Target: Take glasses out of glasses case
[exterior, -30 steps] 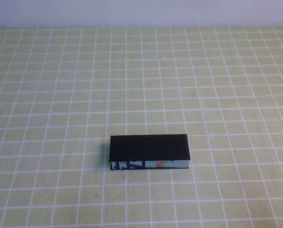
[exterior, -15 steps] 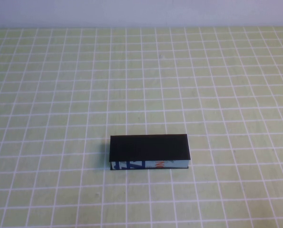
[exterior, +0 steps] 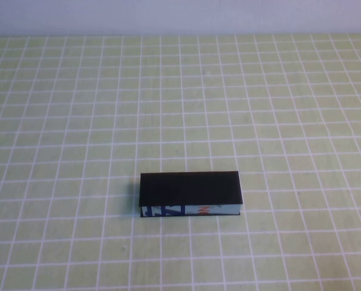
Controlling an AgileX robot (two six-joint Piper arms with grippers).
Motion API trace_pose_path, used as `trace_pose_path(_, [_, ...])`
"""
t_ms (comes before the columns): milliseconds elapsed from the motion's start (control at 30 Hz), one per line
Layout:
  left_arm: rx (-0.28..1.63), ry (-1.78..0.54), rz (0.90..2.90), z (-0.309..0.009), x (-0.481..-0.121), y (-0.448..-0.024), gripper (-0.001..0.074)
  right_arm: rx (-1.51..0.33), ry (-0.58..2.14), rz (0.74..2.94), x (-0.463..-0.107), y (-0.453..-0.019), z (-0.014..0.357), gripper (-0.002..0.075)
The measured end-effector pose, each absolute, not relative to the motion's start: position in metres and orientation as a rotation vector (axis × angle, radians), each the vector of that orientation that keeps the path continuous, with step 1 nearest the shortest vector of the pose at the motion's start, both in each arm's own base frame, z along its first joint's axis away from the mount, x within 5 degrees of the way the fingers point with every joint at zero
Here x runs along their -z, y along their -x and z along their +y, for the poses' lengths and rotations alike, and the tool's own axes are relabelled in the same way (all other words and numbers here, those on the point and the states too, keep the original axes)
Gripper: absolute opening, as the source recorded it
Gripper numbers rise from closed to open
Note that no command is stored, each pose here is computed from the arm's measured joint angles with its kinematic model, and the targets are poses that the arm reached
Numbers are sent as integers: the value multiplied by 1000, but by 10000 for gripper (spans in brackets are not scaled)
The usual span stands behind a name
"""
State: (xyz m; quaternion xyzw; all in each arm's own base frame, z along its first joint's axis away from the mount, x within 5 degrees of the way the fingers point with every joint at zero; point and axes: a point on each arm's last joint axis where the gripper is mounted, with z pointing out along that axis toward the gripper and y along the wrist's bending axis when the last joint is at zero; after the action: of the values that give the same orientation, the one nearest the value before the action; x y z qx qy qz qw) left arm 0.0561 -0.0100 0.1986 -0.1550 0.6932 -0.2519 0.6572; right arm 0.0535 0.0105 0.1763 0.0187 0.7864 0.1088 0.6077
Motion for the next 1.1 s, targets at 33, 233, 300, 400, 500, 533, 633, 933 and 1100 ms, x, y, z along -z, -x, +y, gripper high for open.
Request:
trace_pose_path(33, [594,358,1600,-12,-200,-56,-4,-251,-43,1817,-176,-53,11,-18])
trace_pose_path(233, [652,311,1941,-27,-231,-72,-4,-251,-43,1817,-176,-53,11,-18])
trace_pose_path(300, [632,242,2058,-32,-246,-85,-4,-251,-43,1817,-176,-53,11,-18])
trace_pose_path(400, [594,104,2194,-39,-265,-110,-4,-251,-43,1817,-176,-53,11,-18])
trace_pose_path(500, [592,-38,2321,-47,-276,-145,-4,-251,-43,1817,-176,-53,11,-18])
trace_pose_path(533, [603,-78,2346,-50,-278,-155,-4,-251,-43,1817,-176,-53,11,-18])
trace_pose_path(633, [661,-194,2377,-60,-280,-194,-4,-251,-43,1817,-176,-53,11,-18])
trace_pose_path(933, [830,-415,2405,-106,-235,-296,-4,-251,-43,1817,-176,-53,11,-18])
trace_pose_path(1100, [874,-497,2427,-131,-212,-340,-4,-251,-43,1817,-176,-53,11,-18])
